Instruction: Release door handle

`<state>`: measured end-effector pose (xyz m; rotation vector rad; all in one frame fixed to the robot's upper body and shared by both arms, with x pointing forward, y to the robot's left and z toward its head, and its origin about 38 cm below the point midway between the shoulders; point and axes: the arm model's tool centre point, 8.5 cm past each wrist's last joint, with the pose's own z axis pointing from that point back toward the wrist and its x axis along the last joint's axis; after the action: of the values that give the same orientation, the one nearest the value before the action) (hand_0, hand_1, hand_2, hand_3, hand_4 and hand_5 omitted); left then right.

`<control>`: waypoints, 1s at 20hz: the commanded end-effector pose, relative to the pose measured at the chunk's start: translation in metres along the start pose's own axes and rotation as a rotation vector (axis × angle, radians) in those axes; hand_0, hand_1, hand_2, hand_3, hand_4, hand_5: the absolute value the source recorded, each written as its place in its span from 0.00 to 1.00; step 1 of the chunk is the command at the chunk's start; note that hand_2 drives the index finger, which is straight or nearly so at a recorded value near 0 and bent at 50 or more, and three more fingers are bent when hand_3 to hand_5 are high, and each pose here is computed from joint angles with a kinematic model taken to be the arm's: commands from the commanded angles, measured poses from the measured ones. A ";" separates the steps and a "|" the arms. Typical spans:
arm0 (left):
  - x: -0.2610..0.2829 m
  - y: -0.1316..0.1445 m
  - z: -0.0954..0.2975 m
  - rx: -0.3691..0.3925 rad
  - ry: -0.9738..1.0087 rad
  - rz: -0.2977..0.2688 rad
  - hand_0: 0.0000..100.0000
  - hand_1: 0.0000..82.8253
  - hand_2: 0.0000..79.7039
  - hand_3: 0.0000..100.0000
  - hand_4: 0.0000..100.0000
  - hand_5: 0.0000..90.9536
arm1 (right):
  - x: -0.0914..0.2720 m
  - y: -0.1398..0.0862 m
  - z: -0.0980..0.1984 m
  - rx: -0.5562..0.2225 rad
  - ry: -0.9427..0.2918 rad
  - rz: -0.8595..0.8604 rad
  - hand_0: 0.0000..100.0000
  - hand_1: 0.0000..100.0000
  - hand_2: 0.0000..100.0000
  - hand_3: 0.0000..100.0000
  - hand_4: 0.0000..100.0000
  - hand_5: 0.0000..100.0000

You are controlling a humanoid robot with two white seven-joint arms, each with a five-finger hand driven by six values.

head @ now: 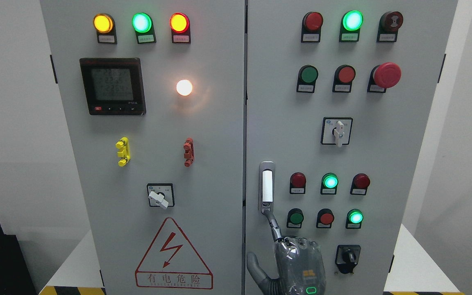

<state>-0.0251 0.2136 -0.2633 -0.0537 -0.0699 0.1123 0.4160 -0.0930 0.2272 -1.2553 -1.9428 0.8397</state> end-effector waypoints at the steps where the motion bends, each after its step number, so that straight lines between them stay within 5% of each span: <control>1: 0.005 -0.001 -0.001 -0.004 -0.015 -0.013 0.12 0.47 0.00 0.00 0.00 0.00 | 0.002 -0.007 0.000 -0.026 -0.007 -0.005 0.35 0.41 0.15 1.00 1.00 0.99; 11: 0.005 -0.001 -0.001 -0.004 -0.015 -0.013 0.12 0.47 0.00 0.00 0.00 0.00 | -0.002 -0.013 0.002 -0.105 -0.004 -0.014 0.37 0.41 0.33 1.00 1.00 0.98; 14: 0.005 -0.001 -0.001 -0.004 -0.015 -0.013 0.12 0.47 0.00 0.00 0.00 0.00 | -0.005 -0.015 0.001 -0.110 0.005 -0.015 0.39 0.42 0.46 1.00 1.00 0.98; 16: 0.005 -0.001 -0.001 -0.004 -0.015 -0.013 0.12 0.47 0.00 0.00 0.00 0.00 | -0.005 -0.015 0.000 -0.108 0.004 -0.015 0.45 0.39 0.67 1.00 0.94 0.98; 20: 0.005 -0.001 -0.001 -0.004 -0.015 -0.013 0.12 0.47 0.00 0.00 0.00 0.00 | -0.005 -0.017 -0.002 -0.111 0.004 -0.017 0.50 0.34 0.88 1.00 1.00 0.97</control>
<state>-0.0251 0.2136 -0.2633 -0.0538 -0.0699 0.1123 0.4092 -0.0998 0.2368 -1.2980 -2.0193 0.7407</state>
